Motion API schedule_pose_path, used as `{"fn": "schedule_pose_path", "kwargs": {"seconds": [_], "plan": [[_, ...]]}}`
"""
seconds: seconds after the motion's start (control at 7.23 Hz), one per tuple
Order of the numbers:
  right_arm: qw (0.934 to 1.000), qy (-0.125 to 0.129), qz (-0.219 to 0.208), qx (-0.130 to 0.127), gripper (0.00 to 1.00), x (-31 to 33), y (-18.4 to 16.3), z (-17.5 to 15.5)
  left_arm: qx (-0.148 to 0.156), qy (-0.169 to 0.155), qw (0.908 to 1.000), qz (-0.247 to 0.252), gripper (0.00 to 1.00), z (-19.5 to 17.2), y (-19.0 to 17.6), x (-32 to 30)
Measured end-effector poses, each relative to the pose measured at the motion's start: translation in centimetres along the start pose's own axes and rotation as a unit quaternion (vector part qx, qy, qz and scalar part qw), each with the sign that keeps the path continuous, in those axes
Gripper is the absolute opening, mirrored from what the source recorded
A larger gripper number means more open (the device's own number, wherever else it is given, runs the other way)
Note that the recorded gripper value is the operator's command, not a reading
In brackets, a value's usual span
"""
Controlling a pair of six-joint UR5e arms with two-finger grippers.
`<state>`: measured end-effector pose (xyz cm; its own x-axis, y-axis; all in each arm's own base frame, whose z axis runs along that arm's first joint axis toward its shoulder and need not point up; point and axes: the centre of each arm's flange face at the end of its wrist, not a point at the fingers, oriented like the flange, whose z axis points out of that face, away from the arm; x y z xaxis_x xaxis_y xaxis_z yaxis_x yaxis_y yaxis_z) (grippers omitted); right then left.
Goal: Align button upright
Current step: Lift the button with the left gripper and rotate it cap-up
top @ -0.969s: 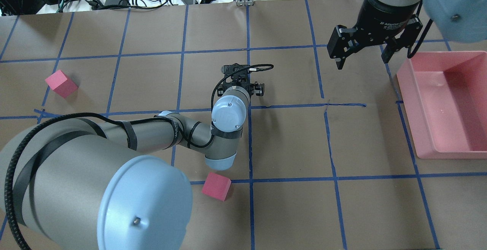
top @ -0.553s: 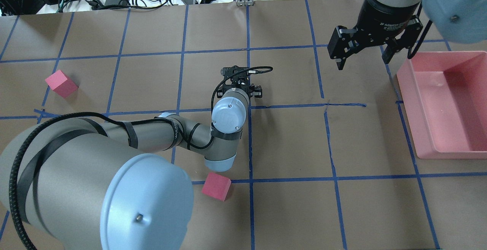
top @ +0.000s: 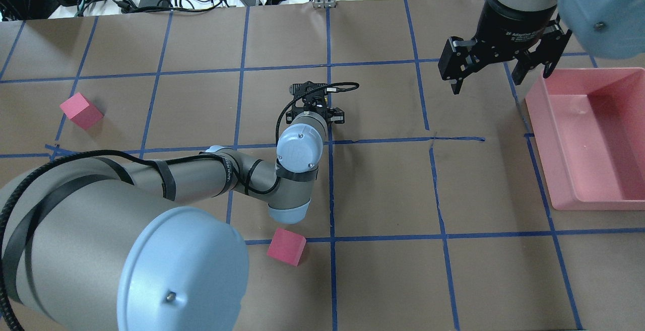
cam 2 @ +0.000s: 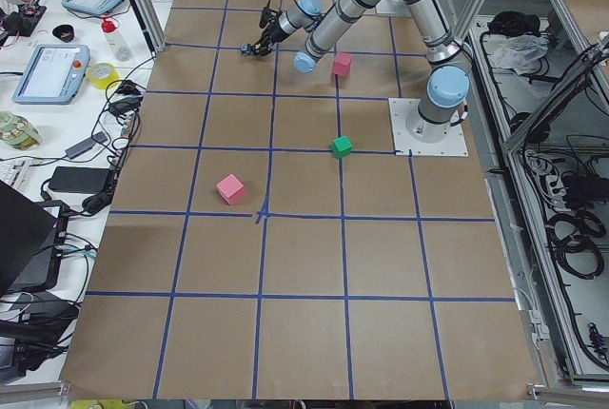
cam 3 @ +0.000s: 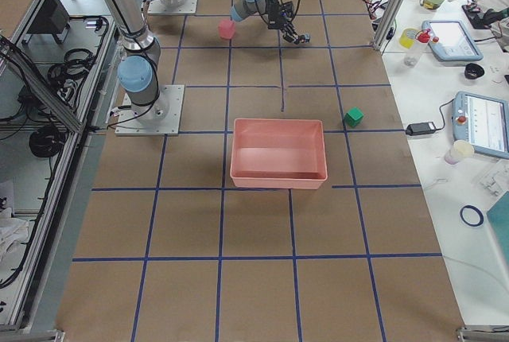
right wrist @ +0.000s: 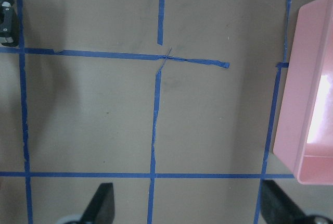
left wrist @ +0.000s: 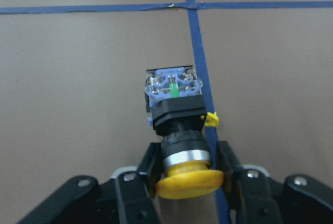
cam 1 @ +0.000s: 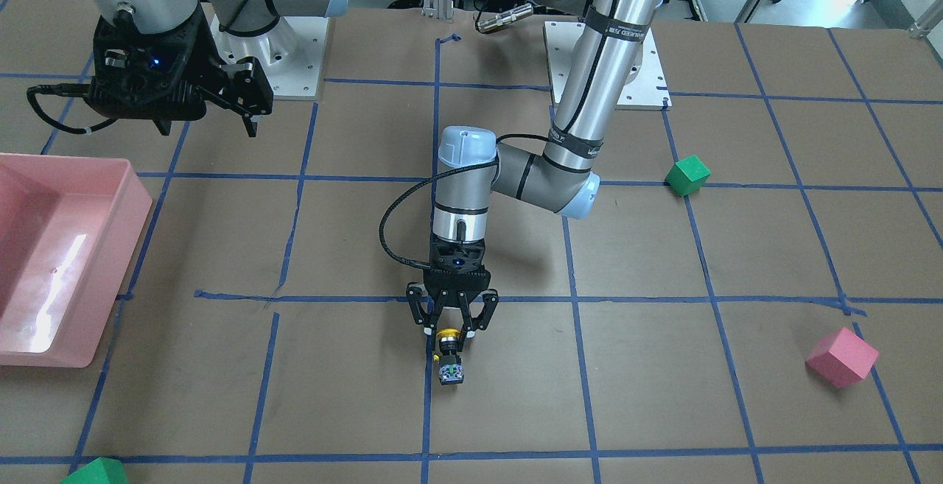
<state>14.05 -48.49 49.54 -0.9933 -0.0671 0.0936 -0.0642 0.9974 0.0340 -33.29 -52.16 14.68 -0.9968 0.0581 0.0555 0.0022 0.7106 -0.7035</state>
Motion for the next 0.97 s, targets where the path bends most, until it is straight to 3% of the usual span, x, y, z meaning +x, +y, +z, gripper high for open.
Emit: {"fn": "schedule_pose_path", "kwargs": {"seconds": [0.28, 0.55, 0.69, 0.83, 0.97], "plan": [[1.0, -0.002, -0.001, 0.005, 1.0, 0.0, 0.1, -0.5, -0.019, 0.009, 0.9991, -0.036, 0.0, -1.3, -3.5, -1.4], [0.9999, -0.008, -0.006, 0.011, 1.0, -0.1, 0.3, -1.0, -0.108, 0.019, 0.9863, -0.123, 0.0, -2.8, -8.5, -2.0], [0.9998, -0.01, -0.007, 0.014, 1.0, -0.1, 0.3, -1.1, -0.169, 0.019, 0.9664, -0.193, 0.0, -3.6, -10.6, -1.7], [0.9998, -0.012, -0.008, 0.017, 1.0, -0.1, 0.3, -1.1, -0.236, 0.015, 0.934, -0.268, 0.0, -4.3, -12.2, -1.4], [0.9997, -0.013, -0.008, 0.018, 1.0, -0.1, 0.2, -1.2, -0.307, 0.005, 0.8912, -0.334, 0.0, -4.8, -12.9, -1.2]]}}
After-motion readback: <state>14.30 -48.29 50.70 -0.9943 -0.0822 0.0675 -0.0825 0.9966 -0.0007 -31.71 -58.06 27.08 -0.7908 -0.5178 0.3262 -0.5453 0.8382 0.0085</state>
